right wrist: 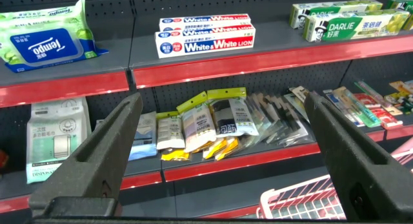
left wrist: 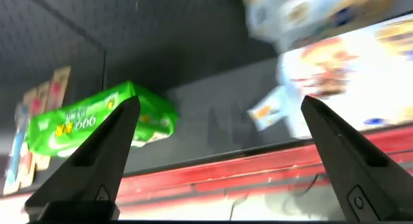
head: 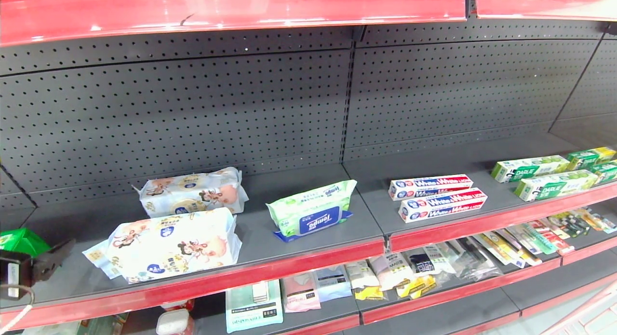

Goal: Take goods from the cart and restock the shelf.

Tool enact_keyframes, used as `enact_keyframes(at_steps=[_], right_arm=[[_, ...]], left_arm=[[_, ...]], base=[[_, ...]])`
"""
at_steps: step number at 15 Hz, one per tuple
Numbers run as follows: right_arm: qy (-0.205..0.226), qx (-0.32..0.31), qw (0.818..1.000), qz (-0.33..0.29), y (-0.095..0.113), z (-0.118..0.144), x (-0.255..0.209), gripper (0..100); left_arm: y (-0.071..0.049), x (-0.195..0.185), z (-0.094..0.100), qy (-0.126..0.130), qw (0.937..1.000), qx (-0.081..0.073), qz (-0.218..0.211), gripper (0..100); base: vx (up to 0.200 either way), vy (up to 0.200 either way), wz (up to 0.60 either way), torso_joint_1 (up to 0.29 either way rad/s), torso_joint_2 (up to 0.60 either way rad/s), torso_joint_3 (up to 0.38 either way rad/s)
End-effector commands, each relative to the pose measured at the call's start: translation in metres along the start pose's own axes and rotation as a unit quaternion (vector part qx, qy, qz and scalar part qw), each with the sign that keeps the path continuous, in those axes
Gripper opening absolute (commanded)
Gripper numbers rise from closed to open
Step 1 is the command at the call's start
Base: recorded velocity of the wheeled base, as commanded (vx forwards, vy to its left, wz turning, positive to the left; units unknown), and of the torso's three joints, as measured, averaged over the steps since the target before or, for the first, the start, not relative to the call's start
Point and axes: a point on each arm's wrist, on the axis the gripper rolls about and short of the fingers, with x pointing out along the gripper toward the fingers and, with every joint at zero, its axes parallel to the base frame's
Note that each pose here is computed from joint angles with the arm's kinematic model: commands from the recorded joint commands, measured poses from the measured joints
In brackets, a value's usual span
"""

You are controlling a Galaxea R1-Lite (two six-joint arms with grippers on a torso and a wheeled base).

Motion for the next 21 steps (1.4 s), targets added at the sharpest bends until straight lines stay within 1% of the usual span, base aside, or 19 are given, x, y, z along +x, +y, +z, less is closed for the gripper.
enact_keyframes(at_steps=[1,3,4,5,6,7,8,9,10,16,19,21], right_arm=[[0.0,0.0,1.0,0.0,0.0,0.0,0.0,100],[0.0,0.0,1.0,0.0,0.0,0.0,0.0,100],[0.0,0.0,1.0,0.0,0.0,0.0,0.0,100],[0.0,0.0,1.0,0.0,0.0,0.0,0.0,100],[0.0,0.0,1.0,0.0,0.0,0.0,0.0,100],[0.0,0.0,1.0,0.0,0.0,0.0,0.0,100],[0.0,0.0,1.0,0.0,0.0,0.0,0.0,100],[0.0,0.0,1.0,0.0,0.0,0.0,0.0,100],[0.0,0.0,1.0,0.0,0.0,0.0,0.0,100],[0.0,-0.001,1.0,0.0,0.0,0.0,0.0,100],[0.0,-0.003,1.0,0.0,0.0,0.0,0.0,100],[0.001,-0.004,1.0,0.001,0.0,0.0,0.0,100]], left_arm=[[-0.027,-0.069,-0.039,-0.115,0.992,-0.035,-0.038,100],[-0.034,-0.083,-0.06,-0.126,0.9874,-0.089,-0.034,100],[-0.04,-0.089,-0.081,-0.128,0.985,-0.112,-0.029,100],[-0.041,-0.089,-0.082,-0.128,0.9848,-0.113,-0.029,100],[-0.05,-0.098,-0.109,-0.142,0.9829,-0.114,-0.025,100],[-0.053,-0.099,-0.119,-0.145,0.9829,-0.112,-0.022,100],[-0.054,-0.096,-0.123,-0.136,0.983,-0.123,-0.015,100],[-0.054,-0.096,-0.125,-0.122,0.9806,-0.154,-0.004,100],[-0.054,-0.095,-0.125,-0.118,0.9786,-0.169,-0.004,100],[-0.054,-0.096,-0.125,-0.121,0.979,-0.164,-0.005,100],[-0.054,-0.096,-0.125,-0.121,0.9789,-0.165,-0.002,100],[-0.053,-0.096,-0.125,-0.12,0.9791,-0.164,-0.002,100]], base=[[0.0,0.0,0.0,0.0,0.0,0.0],[0.0,0.0,0.0,0.0,0.0,0.0],[0.0,0.0,0.0,0.0,0.0,0.0],[0.0,0.0,0.0,0.0,0.0,0.0],[0.0,0.0,0.0,0.0,0.0,0.0],[0.0,0.0,0.0,0.0,0.0,0.0],[0.0,0.0,0.0,0.0,0.0,0.0],[0.0,0.0,0.0,0.0,0.0,0.0],[0.0,0.0,0.0,0.0,0.0,0.0],[0.0,0.0,0.0,0.0,0.0,0.0],[0.0,0.0,0.0,0.0,0.0,0.0],[0.0,0.0,0.6,-0.005,0.0,0.0]])
